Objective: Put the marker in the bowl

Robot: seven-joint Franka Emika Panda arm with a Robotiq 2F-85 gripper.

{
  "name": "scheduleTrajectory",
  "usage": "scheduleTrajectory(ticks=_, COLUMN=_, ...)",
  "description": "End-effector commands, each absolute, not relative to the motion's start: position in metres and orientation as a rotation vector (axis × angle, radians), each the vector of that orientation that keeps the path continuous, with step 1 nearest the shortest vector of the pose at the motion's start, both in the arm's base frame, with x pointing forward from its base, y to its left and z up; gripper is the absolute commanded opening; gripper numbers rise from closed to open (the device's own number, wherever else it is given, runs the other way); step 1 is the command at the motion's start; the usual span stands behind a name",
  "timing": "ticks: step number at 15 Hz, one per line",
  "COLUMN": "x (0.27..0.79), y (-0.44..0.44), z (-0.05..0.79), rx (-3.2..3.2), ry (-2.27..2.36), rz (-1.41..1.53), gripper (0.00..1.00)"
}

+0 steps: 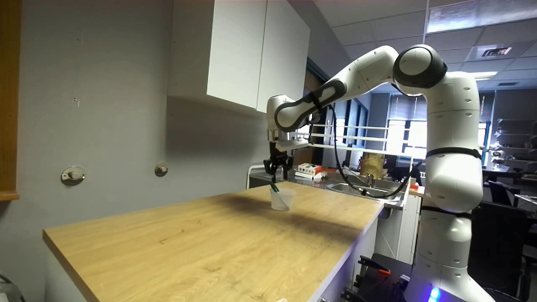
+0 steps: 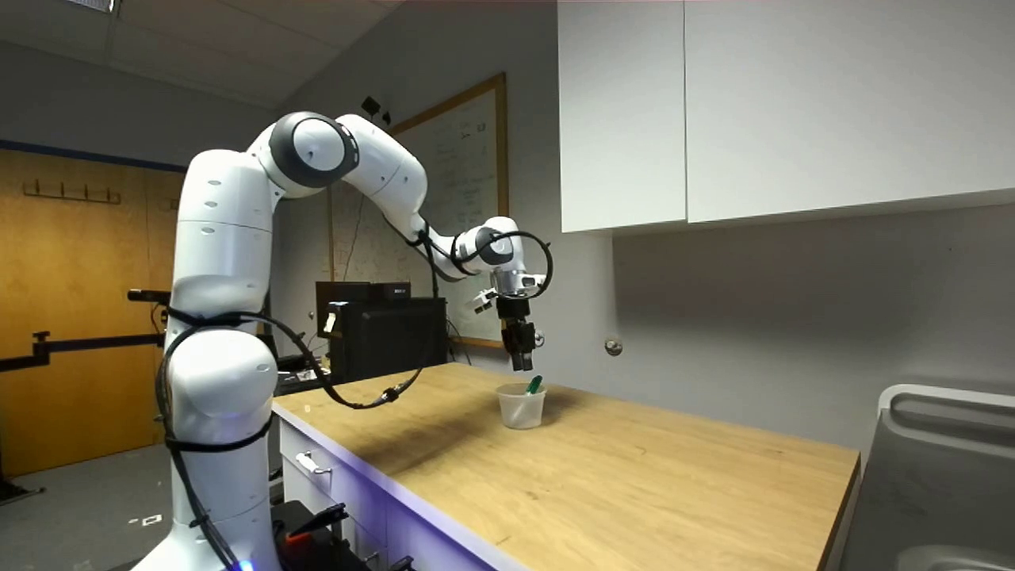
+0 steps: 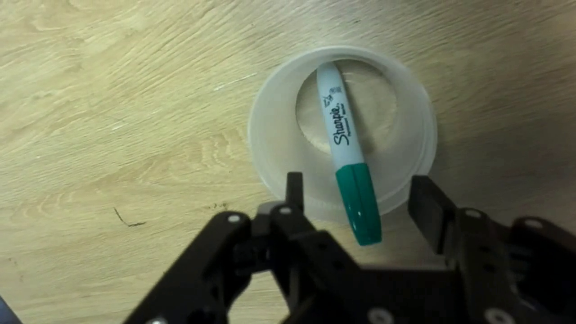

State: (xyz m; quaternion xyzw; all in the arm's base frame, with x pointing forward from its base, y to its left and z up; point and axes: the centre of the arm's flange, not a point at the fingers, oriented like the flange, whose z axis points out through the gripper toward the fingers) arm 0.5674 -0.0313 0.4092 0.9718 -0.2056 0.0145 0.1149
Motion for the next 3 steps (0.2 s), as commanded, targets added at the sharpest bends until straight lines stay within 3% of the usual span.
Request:
scheduleTrajectory(ticks=1, x=0.5651, y=-0.0295, z=0.4192, rx=2.86, ry=-0.598, rz=0.038, gripper=0.94)
scheduleTrajectory(ticks=3, x=0.5623, y=-0.0234, z=0.4215, rx=2.878, ry=-0.522, rz=0.019, gripper=1.0)
